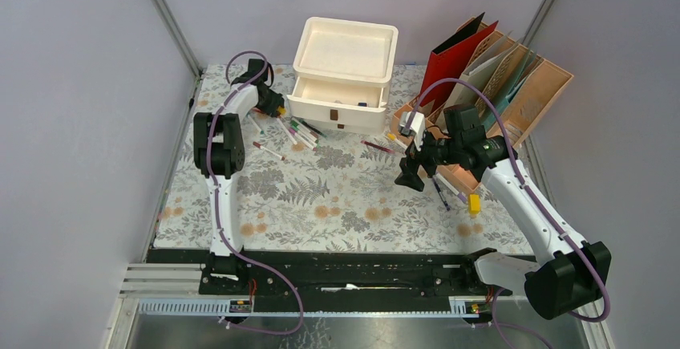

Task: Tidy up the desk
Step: Pick up the stationery from the center of the board, then place the stationery in the drawer, then close the drawer in the storage box.

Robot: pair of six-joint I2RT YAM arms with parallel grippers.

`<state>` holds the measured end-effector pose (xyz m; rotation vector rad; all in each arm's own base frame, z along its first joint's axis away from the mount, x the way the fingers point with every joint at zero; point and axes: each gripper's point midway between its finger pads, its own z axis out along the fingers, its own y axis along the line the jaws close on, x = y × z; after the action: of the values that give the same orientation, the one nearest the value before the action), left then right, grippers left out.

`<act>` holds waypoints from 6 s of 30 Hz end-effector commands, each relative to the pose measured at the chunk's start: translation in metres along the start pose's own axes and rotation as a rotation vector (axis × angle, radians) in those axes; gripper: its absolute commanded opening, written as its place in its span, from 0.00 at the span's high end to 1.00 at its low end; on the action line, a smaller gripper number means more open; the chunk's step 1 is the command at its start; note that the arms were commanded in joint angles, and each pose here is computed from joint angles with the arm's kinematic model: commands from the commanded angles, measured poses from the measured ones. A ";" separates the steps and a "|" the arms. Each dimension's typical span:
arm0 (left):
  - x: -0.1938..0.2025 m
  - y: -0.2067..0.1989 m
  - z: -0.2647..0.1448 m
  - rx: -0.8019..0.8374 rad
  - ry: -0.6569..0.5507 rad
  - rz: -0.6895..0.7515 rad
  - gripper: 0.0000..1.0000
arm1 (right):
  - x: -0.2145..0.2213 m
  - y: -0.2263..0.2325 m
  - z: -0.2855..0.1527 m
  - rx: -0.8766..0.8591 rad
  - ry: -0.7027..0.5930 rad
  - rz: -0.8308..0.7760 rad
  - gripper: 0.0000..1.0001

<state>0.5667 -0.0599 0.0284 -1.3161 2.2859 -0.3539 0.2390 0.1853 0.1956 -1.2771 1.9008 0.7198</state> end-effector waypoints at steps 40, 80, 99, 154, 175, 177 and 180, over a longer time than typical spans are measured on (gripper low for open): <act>0.029 0.023 -0.020 -0.025 0.123 0.519 0.90 | -0.015 0.003 -0.011 0.017 -0.060 -0.054 0.00; 0.087 0.034 -0.368 1.269 -0.497 0.720 1.00 | 0.011 -0.003 0.009 -0.035 0.020 -0.027 0.00; 0.171 -0.082 -0.363 1.189 -0.556 1.314 1.00 | 0.015 -0.011 0.006 -0.002 0.034 -0.025 0.00; 0.174 0.046 -0.399 1.251 -0.324 0.833 0.01 | 0.014 0.035 -0.048 -0.093 -0.115 -0.228 0.00; 0.187 0.022 -0.376 1.339 -0.262 0.742 0.01 | -0.007 0.018 -0.045 -0.148 -0.113 -0.223 0.00; 0.184 0.022 -0.370 1.328 -0.282 0.725 0.01 | -0.024 0.004 -0.047 -0.136 -0.123 -0.246 0.00; 0.181 0.023 -0.365 1.326 -0.306 0.700 0.01 | -0.025 0.014 -0.052 -0.237 -0.060 -0.278 0.00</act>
<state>0.2770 -0.2156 0.2633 0.1132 1.5996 -1.0622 0.2309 0.1631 0.2337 -1.4571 1.6371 0.8111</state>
